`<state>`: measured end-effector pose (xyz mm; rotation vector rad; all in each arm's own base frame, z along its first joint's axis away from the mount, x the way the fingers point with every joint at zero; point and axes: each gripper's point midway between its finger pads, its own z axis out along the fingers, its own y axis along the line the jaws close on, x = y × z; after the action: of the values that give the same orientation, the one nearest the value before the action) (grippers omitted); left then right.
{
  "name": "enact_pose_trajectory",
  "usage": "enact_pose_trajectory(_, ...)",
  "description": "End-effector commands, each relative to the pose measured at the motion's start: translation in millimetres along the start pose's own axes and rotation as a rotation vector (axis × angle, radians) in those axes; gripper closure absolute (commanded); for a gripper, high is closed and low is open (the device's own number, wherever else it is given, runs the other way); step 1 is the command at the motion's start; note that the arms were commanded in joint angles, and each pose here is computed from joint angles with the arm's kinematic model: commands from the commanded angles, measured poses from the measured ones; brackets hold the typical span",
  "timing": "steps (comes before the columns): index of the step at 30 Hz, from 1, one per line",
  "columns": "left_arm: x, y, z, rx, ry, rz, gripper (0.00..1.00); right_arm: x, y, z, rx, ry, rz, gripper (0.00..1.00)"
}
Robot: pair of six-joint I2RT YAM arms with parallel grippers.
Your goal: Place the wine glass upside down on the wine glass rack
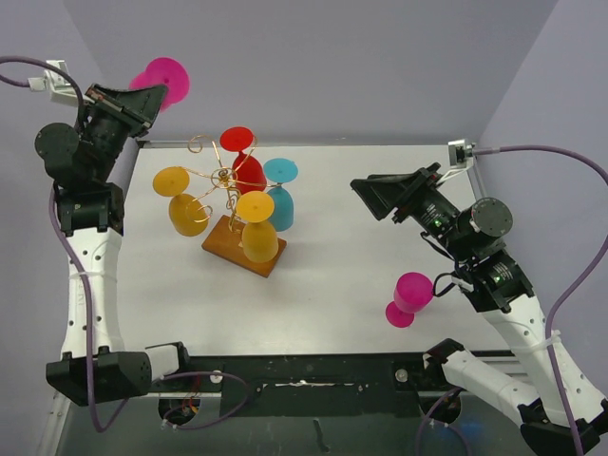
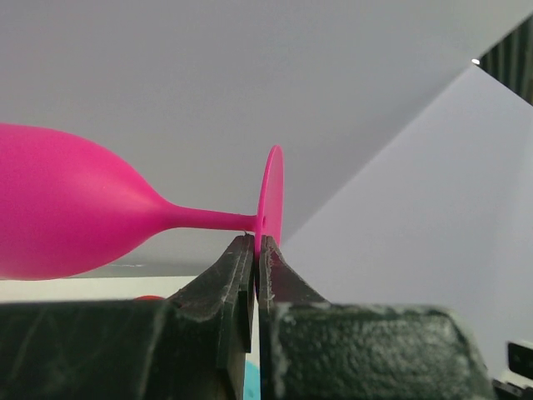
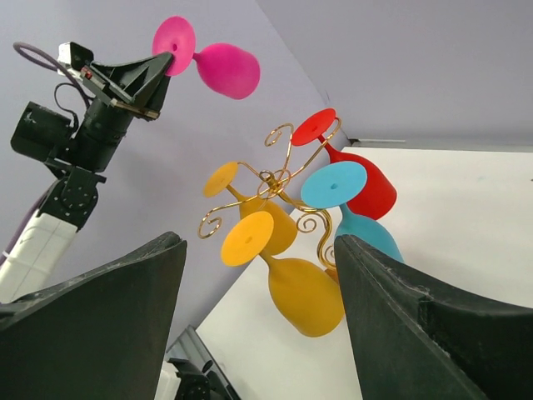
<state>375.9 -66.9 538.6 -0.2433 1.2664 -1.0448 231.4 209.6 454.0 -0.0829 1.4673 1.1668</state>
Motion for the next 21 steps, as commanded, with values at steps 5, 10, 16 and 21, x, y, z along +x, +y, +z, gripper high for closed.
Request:
enact_pose_trajectory(5,-14.6,64.3,-36.2,-0.388,-0.110,0.130,1.00,-8.9,0.4,-2.4,0.006,-0.043,-0.013,0.27)
enact_pose_trajectory(10,12.0,86.6,-44.2,-0.435,-0.036,0.083,1.00,-6.9,-2.7,-0.8,0.018,-0.036,-0.007,0.27)
enact_pose_trajectory(16,42.4,92.4,-46.7,-0.407,0.069,0.004,1.00,-3.8,-6.0,-0.4,0.029,-0.028,0.000,0.27)
enact_pose_trajectory(21,53.7,92.0,-53.0,-0.408,0.111,-0.022,1.00,-2.9,-8.8,-0.6,0.040,-0.028,0.001,0.27)
